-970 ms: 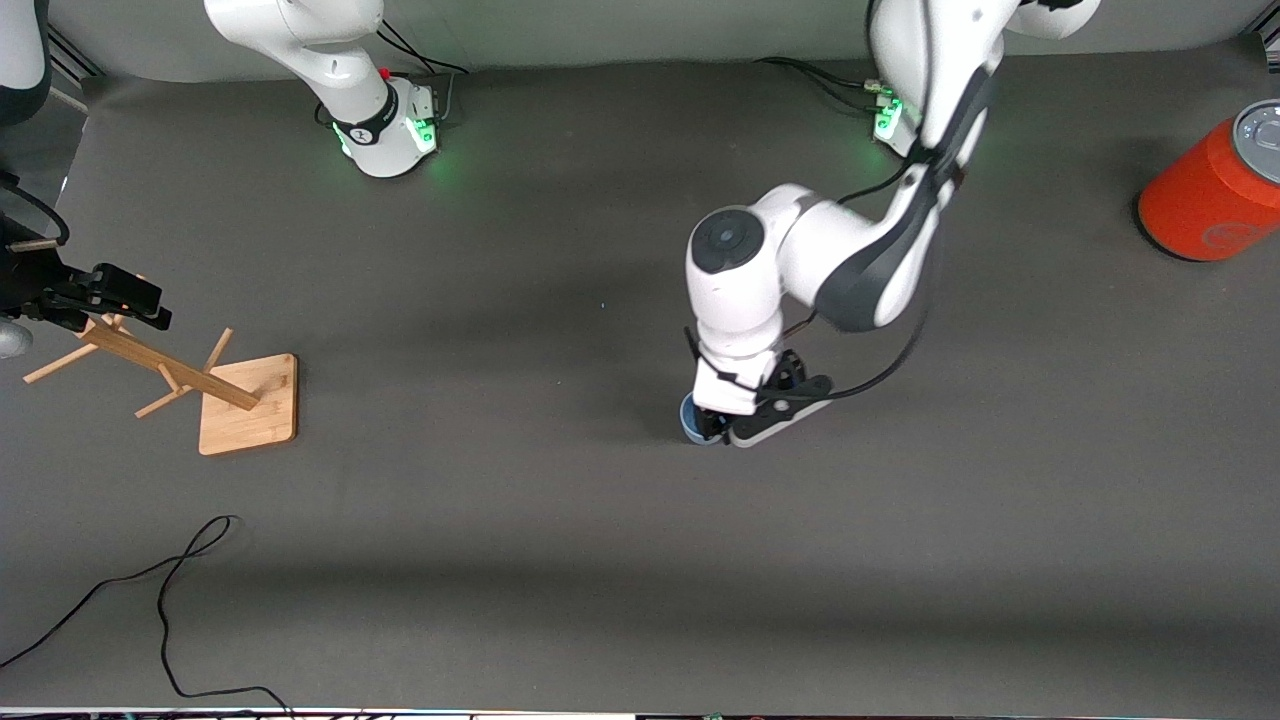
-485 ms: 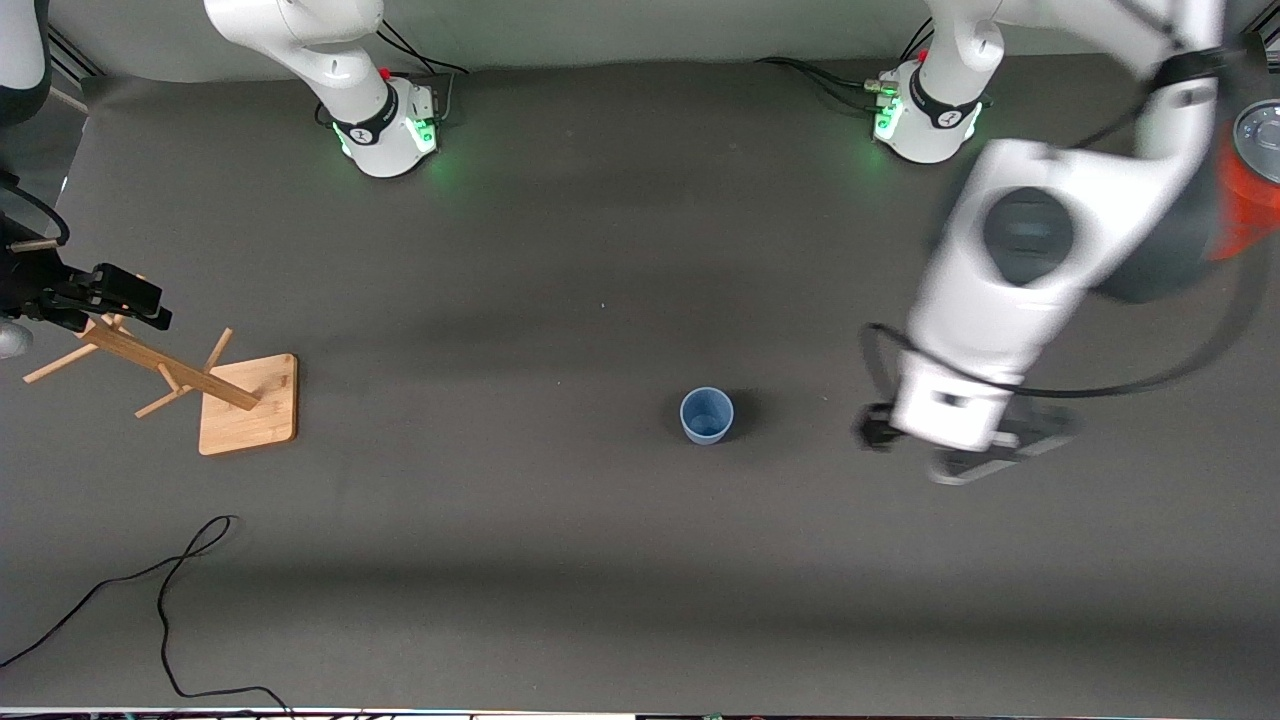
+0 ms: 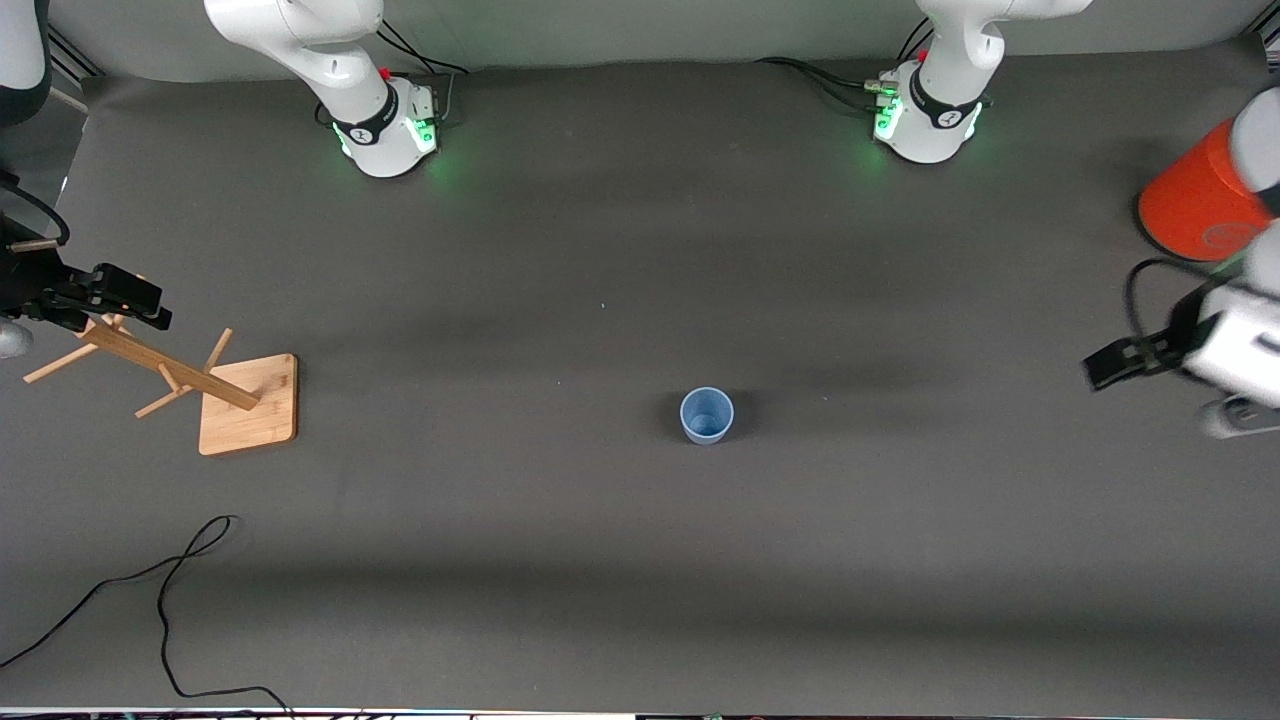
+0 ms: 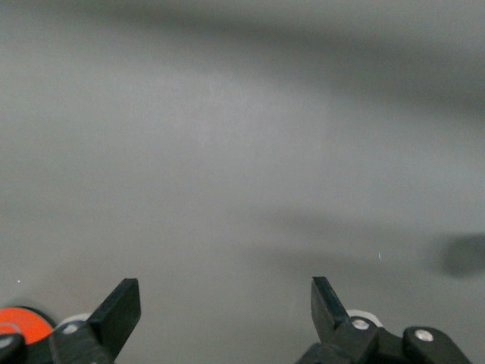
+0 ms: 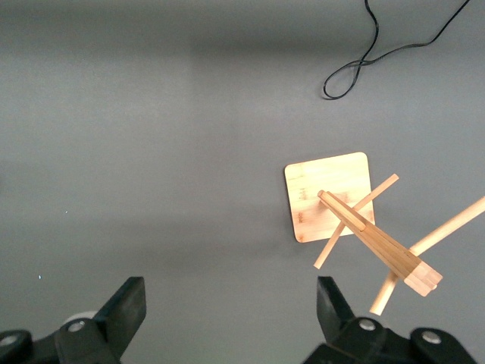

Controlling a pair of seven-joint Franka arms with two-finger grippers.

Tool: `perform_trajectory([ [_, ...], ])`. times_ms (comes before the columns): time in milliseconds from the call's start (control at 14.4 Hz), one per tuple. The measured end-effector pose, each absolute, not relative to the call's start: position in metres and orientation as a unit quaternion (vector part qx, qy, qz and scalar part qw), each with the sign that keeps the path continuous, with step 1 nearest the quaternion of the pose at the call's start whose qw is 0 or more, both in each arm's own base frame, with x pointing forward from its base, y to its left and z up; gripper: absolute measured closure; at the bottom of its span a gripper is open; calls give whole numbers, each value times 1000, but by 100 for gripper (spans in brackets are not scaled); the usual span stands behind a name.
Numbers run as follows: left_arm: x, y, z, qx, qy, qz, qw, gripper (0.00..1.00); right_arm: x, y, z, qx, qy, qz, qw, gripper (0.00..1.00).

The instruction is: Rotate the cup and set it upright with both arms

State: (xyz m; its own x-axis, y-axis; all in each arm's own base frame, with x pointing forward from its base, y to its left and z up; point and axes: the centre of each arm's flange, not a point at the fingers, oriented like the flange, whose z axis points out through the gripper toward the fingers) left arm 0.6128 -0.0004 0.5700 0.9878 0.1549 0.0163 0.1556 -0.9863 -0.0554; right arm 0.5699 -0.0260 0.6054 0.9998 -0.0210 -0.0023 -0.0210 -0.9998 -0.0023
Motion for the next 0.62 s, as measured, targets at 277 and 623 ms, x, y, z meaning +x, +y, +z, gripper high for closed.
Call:
perform_trajectory([
  [277, 602, 51, 577, -998, -61, -3, 2, 0, 570, -26, 605, -1000, 10, 1, 1, 0],
  [623, 602, 35, 572, -999, -43, 4, -3, 0, 570, -26, 605, -1000, 10, 1, 1, 0],
])
